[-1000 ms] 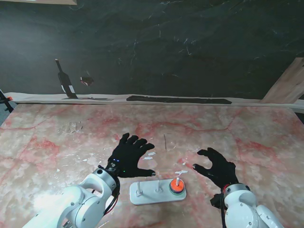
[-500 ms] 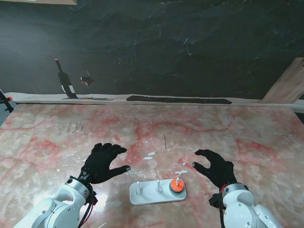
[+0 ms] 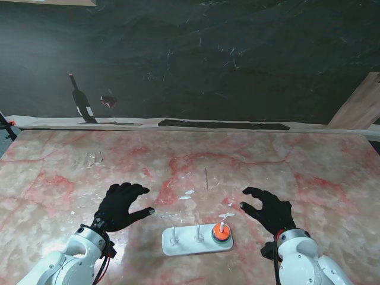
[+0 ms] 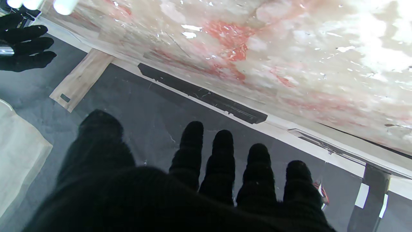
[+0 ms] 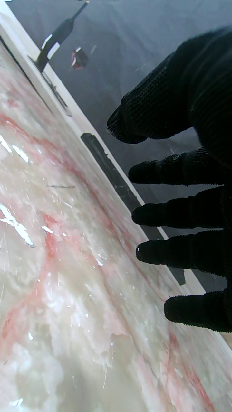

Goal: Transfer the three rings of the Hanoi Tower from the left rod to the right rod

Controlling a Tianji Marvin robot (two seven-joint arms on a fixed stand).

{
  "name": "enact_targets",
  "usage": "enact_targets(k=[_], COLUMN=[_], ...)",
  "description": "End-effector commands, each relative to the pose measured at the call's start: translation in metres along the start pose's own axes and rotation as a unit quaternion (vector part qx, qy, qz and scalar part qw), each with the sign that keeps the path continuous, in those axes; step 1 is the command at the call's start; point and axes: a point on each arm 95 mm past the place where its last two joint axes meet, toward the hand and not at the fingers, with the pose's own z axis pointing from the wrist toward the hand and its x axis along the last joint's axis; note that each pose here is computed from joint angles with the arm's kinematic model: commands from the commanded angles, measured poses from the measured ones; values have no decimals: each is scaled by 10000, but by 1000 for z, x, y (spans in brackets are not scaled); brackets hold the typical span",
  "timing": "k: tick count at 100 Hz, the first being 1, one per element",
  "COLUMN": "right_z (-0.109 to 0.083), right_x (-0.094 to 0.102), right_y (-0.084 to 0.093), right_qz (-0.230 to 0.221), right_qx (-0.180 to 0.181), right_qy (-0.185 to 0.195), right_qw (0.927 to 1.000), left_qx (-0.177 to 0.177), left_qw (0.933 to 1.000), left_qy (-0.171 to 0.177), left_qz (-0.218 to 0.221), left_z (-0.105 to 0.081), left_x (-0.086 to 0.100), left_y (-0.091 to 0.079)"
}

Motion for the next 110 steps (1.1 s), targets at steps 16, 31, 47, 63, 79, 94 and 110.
enact_targets(k=[16, 31, 47, 63, 79, 94, 110], right_z=[0, 3, 4, 4, 5, 4, 3], right_x=[4, 7, 9, 10, 10, 10, 11], right_y=[-2, -2, -3, -3, -3, -3, -3], right_qz=[75, 38, 23, 14, 27, 31, 45], right_qx=[-15, 12, 49, 67, 93, 103, 109], right_qy=[41, 52, 77, 87, 68, 77, 60], right_qw=[10000, 10000, 10000, 9999, 9999, 9999, 9999], left_qx=[-166, -137, -200, -135, -176, -179, -172], left_qw=[9998, 9998, 9997, 9998, 9997, 9997, 9996], left_qy=[47, 32, -24, -46, -56, -73, -78], left_qz=[-89, -136, -146, -157, -152, -165, -188], left_z=[3, 2, -2, -3, -2, -2, -1], left_x=[-3, -5, -6, -7, -8, -8, -9], left_y=[5, 5, 6, 5, 5, 5, 4])
